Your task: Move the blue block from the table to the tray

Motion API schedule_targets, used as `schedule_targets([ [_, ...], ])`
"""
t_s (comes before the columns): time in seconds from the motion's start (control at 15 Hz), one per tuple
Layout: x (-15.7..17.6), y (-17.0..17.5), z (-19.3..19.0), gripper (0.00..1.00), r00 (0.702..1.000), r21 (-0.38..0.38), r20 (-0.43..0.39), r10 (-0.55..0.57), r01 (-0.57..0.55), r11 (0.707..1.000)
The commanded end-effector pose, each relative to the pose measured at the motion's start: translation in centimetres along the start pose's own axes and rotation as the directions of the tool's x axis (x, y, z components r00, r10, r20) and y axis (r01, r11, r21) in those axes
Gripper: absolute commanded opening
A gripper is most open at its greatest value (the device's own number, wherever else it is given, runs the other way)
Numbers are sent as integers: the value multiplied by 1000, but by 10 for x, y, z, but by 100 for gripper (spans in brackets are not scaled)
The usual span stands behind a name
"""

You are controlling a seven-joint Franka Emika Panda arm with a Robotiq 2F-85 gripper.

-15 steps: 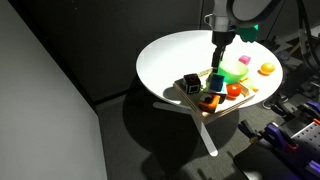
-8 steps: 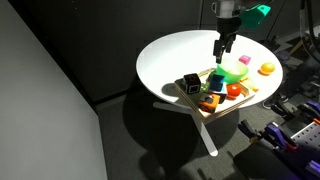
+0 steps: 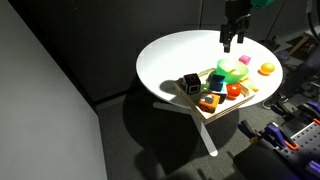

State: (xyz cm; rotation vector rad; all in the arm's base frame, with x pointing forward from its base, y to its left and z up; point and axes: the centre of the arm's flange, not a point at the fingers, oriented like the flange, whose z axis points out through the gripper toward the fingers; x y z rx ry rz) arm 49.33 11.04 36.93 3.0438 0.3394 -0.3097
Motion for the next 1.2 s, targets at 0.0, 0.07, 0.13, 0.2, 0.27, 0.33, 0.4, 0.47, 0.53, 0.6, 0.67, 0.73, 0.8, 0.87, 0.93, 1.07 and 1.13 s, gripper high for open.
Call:
schedule_targets([
  [0.0,-12,7,-32,100,998,36,41,43,-44,998],
  [0.07,-14,8,-37,100,998,38,46,53,-55,998],
  [0.13,-16,10,-43,100,997,38,40,66,-67,997],
  [0.2,-18,10,-49,100,997,41,29,76,-77,996],
  [0.27,-20,11,-53,100,996,43,13,84,-85,995],
  [0.33,-21,11,-58,100,995,44,-9,97,-96,994],
  [0.4,-21,12,-63,100,994,45,-27,107,-106,993],
  [0.47,-23,12,-67,100,992,46,-39,116,-114,992],
  [0.53,-23,13,-71,100,991,47,-50,124,-122,991],
  [0.6,-24,13,-74,100,990,49,-55,130,-128,991],
  [0.67,-25,14,-77,100,989,53,-65,133,-130,990],
  [0.73,-22,11,-65,100,994,30,-39,101,-100,995],
  [0.8,-22,11,-66,100,994,30,-43,102,-101,994],
  [0.87,-22,11,-65,100,994,30,-41,101,-100,995],
  [0.93,-22,11,-64,100,994,30,-37,101,-100,995],
  [1.07,-21,10,-62,100,994,30,-33,100,-99,995],
  [1.13,-21,10,-62,100,994,30,-32,100,-99,995],
])
